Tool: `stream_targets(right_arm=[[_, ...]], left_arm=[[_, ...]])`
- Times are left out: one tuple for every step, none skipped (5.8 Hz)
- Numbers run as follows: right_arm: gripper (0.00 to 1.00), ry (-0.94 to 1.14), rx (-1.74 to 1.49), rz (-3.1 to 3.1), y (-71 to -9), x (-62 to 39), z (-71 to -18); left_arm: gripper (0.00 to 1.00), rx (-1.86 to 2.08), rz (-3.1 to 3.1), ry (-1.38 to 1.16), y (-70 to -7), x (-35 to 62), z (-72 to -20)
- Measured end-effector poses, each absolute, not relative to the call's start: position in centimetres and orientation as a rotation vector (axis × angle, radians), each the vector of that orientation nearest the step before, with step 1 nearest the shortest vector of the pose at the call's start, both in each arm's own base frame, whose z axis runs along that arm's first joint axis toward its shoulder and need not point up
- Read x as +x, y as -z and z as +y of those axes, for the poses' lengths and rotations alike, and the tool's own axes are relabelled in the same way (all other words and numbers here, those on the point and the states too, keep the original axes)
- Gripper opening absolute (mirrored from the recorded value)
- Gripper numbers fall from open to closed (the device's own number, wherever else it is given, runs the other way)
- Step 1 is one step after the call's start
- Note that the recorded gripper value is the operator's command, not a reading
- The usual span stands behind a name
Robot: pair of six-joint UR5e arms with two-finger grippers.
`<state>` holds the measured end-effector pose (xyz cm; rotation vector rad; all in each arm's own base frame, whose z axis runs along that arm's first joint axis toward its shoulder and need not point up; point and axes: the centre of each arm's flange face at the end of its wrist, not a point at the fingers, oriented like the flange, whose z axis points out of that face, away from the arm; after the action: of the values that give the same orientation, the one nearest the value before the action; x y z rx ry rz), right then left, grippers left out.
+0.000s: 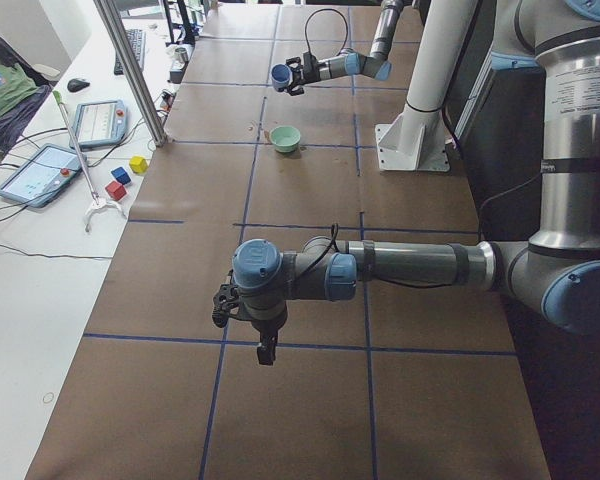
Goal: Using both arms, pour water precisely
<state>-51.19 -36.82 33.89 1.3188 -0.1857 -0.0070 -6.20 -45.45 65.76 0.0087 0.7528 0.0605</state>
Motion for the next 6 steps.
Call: stream_targets(right_arm=[[0.03,0.046,1.311,-0.141,-31.0,-53.5,-36.4],[0.03,0.084,1.304,-0.099,-28.9,-55.3,-35.9],[0.03,0.119,1.299,-0.053,-27.9,-56.6,-35.4],[0.03,0.153,1.292,-0.002,-27.4,-57.6,-35.3],[0.03,0.192,1.281,0.058,-27.2,-58.3,-35.2],[0.03,0.23,1.273,0.123,-26.9,-58.8,-35.1]], left_arm=[[1.0,0.003,0.754,-0.049,-65.8,-6.2,-45.4],[1.0,-0.003,0.755,-0.044,-66.0,-6.1,-45.4],[1.0,-0.007,0.756,-0.041,-66.1,-6.1,-45.4],[1.0,-0.009,0.756,-0.04,-66.2,-6.1,-45.4],[1.0,-0.009,0.756,-0.04,-66.2,-6.1,-45.4],[1.0,-0.01,0.756,-0.04,-66.2,-6.1,-45.4]])
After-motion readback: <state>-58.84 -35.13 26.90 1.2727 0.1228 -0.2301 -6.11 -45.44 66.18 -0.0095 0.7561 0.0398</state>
